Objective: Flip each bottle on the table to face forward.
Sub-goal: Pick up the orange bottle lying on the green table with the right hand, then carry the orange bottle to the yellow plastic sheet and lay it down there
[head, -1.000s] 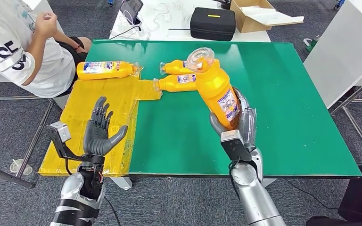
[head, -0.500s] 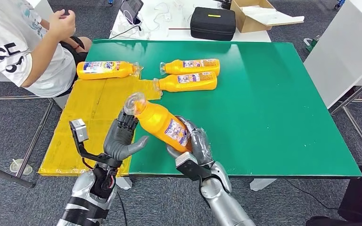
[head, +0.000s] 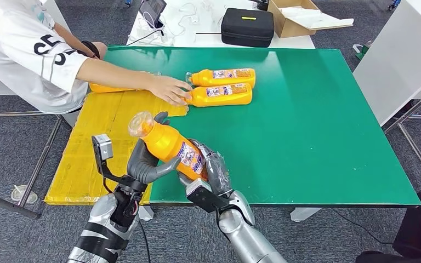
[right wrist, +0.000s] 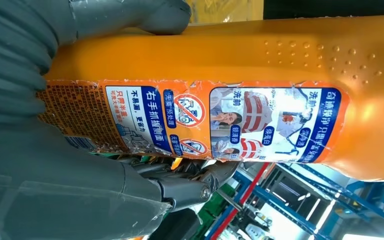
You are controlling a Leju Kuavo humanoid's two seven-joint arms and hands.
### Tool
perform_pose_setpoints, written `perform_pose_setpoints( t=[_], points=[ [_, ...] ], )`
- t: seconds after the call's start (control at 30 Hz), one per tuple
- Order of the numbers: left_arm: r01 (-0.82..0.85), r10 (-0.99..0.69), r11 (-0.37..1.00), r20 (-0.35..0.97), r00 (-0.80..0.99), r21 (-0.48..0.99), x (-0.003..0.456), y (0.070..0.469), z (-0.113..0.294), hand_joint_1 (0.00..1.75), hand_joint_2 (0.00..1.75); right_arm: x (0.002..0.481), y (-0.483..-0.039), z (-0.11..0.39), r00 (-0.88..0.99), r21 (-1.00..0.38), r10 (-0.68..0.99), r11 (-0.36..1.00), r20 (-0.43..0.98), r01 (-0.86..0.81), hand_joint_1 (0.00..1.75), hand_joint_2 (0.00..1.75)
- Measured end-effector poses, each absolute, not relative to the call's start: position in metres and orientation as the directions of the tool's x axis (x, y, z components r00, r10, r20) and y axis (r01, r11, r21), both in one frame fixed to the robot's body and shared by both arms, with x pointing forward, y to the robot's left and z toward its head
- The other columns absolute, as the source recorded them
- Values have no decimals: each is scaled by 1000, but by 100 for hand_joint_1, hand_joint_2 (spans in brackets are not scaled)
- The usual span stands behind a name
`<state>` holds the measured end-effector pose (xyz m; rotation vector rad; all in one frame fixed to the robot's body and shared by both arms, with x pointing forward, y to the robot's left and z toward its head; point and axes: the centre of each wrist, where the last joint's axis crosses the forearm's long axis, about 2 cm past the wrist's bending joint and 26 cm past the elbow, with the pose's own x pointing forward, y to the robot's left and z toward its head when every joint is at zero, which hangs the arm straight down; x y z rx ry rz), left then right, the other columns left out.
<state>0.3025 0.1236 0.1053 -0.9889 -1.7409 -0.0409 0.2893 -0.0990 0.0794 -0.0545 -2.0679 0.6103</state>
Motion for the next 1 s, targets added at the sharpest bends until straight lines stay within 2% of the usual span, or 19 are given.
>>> perform_pose_setpoints(
  t=[0.5,0.53,0.63,0.67,1.0],
  points=[
    [631,571,656,819,-56,-414,304,125,100,0,175,290,-98,74,-534,-451,280,865,798,-221,175,175],
    [634,574,652,817,-54,-416,304,125,99,34,175,290,-98,74,-532,-450,278,864,800,-225,175,175],
    [646,587,635,808,-46,-425,303,125,98,164,175,288,-96,72,-525,-449,273,860,807,-244,175,175],
    [649,594,627,804,-40,-431,303,125,97,175,175,288,-95,71,-523,-449,271,858,808,-250,175,175],
    [656,657,560,754,21,-506,301,129,92,175,175,283,-87,67,-500,-440,256,849,827,-293,175,175]
  ],
)
